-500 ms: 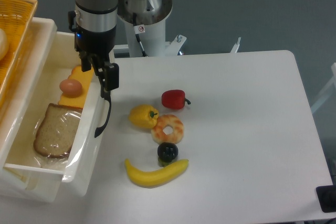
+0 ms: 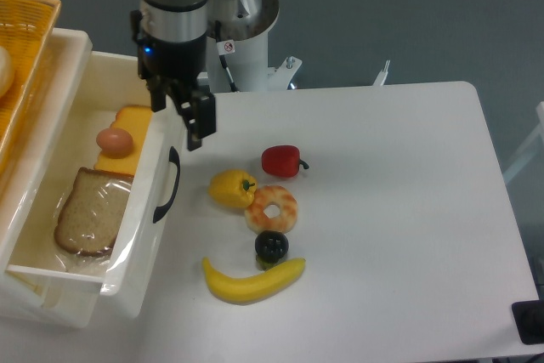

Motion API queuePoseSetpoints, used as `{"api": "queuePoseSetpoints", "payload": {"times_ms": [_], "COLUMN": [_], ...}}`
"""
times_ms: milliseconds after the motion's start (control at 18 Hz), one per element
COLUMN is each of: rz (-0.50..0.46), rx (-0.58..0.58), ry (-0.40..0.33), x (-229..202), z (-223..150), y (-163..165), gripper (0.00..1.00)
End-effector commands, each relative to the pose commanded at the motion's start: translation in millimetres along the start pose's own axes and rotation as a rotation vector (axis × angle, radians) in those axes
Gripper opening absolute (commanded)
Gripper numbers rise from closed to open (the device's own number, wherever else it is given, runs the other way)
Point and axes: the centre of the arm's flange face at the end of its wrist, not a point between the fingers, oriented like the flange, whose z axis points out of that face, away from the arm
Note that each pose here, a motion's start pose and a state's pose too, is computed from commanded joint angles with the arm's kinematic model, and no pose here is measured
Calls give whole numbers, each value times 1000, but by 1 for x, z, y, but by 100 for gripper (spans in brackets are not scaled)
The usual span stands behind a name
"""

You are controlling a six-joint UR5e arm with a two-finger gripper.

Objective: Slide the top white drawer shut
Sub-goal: 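Lift the gripper out of the open drawer and move it over the table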

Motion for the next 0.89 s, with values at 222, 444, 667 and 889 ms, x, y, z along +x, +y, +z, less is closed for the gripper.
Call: {"api": "queuePoseSetpoints", "payload": {"times_ms": [222,444,667,889], "rz": [-92,-189,-274,-307], "rx": [-12,-47,-68,-189], "ry": [-20,-1,25,29], "x": [-34,-55,-68,-85], "z": [-4,14,37,70], "y": [38,75,84,98], "gripper": [100,100,100,100]}}
